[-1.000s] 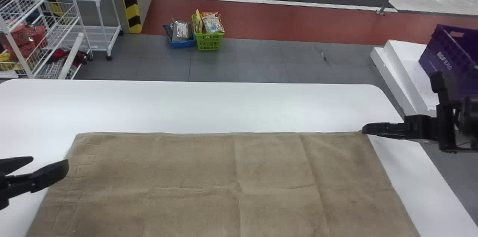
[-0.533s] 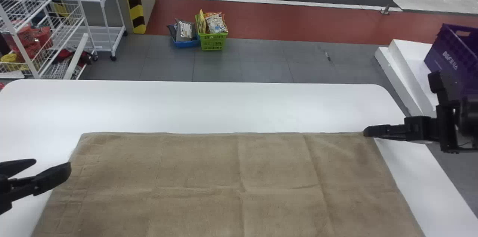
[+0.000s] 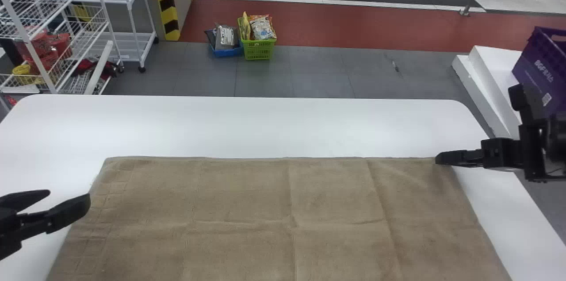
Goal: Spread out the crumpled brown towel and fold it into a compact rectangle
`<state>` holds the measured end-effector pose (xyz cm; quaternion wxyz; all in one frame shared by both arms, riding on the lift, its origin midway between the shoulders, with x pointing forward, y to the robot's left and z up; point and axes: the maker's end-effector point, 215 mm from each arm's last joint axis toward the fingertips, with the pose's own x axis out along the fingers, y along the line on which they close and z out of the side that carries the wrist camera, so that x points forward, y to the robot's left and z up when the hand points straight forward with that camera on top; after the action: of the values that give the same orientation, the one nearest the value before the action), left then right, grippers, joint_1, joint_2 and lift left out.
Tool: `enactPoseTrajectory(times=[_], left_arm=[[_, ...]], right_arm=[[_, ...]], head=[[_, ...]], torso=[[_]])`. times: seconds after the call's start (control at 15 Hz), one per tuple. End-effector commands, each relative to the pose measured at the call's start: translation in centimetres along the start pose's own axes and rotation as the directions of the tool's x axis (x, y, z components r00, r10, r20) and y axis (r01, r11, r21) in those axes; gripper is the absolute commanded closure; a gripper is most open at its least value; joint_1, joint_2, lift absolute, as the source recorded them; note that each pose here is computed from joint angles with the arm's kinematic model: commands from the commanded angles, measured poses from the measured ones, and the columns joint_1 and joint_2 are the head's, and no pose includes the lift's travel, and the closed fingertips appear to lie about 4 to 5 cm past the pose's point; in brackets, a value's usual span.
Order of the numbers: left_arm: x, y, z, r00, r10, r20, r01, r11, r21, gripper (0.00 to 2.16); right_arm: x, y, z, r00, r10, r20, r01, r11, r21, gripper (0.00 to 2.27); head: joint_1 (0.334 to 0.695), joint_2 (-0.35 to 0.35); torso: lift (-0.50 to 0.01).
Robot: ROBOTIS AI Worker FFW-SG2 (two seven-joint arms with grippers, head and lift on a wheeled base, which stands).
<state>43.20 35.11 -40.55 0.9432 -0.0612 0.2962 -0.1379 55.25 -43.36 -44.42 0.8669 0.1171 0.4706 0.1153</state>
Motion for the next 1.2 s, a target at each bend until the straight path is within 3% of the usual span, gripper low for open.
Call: enactPoseTrajectory(times=[0.0,0.33,0.47,0.67,1.13], left_arm=[[0.0,0.0,0.0,1.000,-0.002,0.003,0.002,1.000,0.000,0.18],[-0.1,-0.2,-0.1,1.000,-0.006,0.004,0.006,1.000,0.004,0.18],[-0.1,-0.3,0.2,1.000,-0.009,0.013,0.009,1.000,0.008,0.18],[-0.1,-0.3,0.4,1.000,-0.009,0.016,0.008,1.000,0.009,0.18],[2.6,-0.7,2.2,1.000,-0.017,0.010,0.017,0.999,0.028,0.18]], right_arm=[[0.1,-0.1,-0.2,1.000,-0.002,-0.005,0.002,1.000,0.001,1.00],[0.0,-0.2,-0.2,1.000,0.001,0.002,-0.001,1.000,0.011,1.03],[-0.4,-0.2,0.5,0.999,0.022,0.033,-0.023,0.999,0.038,1.25],[-0.8,0.0,0.3,0.995,0.072,0.070,-0.078,0.994,0.081,1.25],[-0.9,-0.4,-2.5,0.996,0.084,0.042,-0.086,0.995,0.046,1.24]], head=[[0.695,-0.093],[0.695,-0.094],[0.695,-0.095],[0.695,-0.099],[0.695,-0.108]], torso=[[-0.127],[-0.127],[-0.127],[-0.127],[-0.127]])
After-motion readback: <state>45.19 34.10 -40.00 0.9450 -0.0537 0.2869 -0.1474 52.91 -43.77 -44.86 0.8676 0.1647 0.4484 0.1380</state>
